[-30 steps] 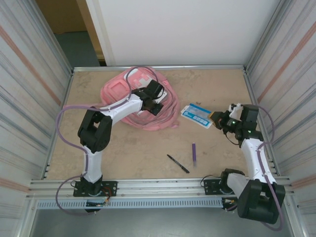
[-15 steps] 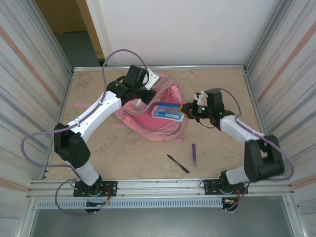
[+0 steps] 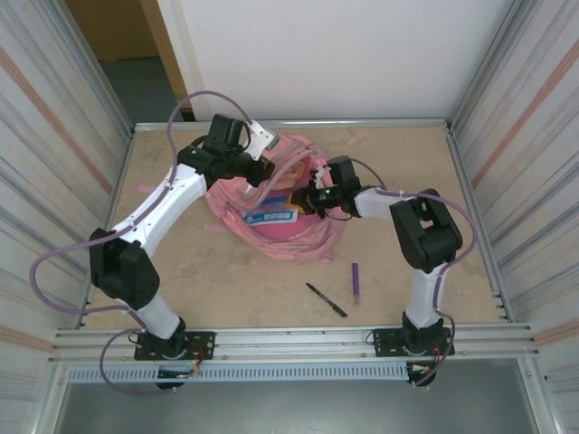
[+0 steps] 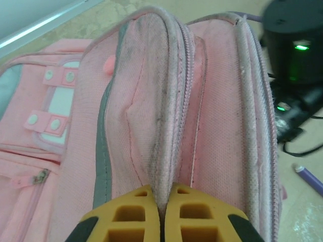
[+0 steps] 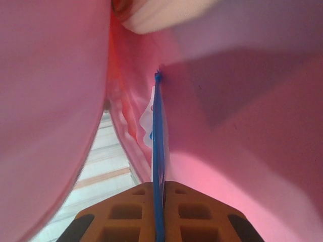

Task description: Pack the student bag

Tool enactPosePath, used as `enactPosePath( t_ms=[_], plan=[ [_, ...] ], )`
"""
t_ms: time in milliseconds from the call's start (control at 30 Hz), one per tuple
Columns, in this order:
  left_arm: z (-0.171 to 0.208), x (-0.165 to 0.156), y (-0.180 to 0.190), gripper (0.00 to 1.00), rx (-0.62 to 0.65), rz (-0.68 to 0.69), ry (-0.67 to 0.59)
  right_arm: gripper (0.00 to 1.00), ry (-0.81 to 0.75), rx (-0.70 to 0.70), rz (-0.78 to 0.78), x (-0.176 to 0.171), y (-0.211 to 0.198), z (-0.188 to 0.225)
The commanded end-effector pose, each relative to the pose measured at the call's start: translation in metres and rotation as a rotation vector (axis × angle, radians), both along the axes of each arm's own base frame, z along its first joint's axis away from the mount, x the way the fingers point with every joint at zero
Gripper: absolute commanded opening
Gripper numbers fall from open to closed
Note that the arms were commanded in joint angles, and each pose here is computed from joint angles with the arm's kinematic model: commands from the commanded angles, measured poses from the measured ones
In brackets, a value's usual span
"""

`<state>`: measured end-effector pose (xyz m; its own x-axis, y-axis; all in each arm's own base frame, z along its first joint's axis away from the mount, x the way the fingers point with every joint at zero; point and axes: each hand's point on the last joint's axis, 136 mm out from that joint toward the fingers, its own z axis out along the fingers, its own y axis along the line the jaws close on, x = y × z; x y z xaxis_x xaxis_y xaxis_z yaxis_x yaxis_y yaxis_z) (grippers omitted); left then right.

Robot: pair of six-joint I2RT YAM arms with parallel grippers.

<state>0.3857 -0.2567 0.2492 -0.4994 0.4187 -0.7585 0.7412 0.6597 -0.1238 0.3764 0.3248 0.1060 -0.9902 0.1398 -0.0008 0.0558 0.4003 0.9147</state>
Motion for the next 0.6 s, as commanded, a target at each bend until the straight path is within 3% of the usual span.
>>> enactPosePath(
  t_ms=[0,167,367,567],
  plan=[
    [0.066,-0.013,-0.017,0.00,-0.162,-0.124,-0.188,0.09,-0.068,0.052,0.106,0.011,0.016,0.015],
    [0.066,-0.016,-0.016,0.00,-0.163,-0.142,-0.190,0.17,-0.135,0.019,0.194,0.017,0.025,0.018],
    [0.064,-0.021,-0.017,0.00,-0.163,-0.168,-0.180,0.35,-0.245,-0.339,0.086,0.053,-0.017,-0.015],
    [0.050,-0.016,-0.003,0.00,-0.141,-0.099,-0.140,0.41,-0.387,-0.543,-0.027,0.070,-0.056,0.006]
  ],
)
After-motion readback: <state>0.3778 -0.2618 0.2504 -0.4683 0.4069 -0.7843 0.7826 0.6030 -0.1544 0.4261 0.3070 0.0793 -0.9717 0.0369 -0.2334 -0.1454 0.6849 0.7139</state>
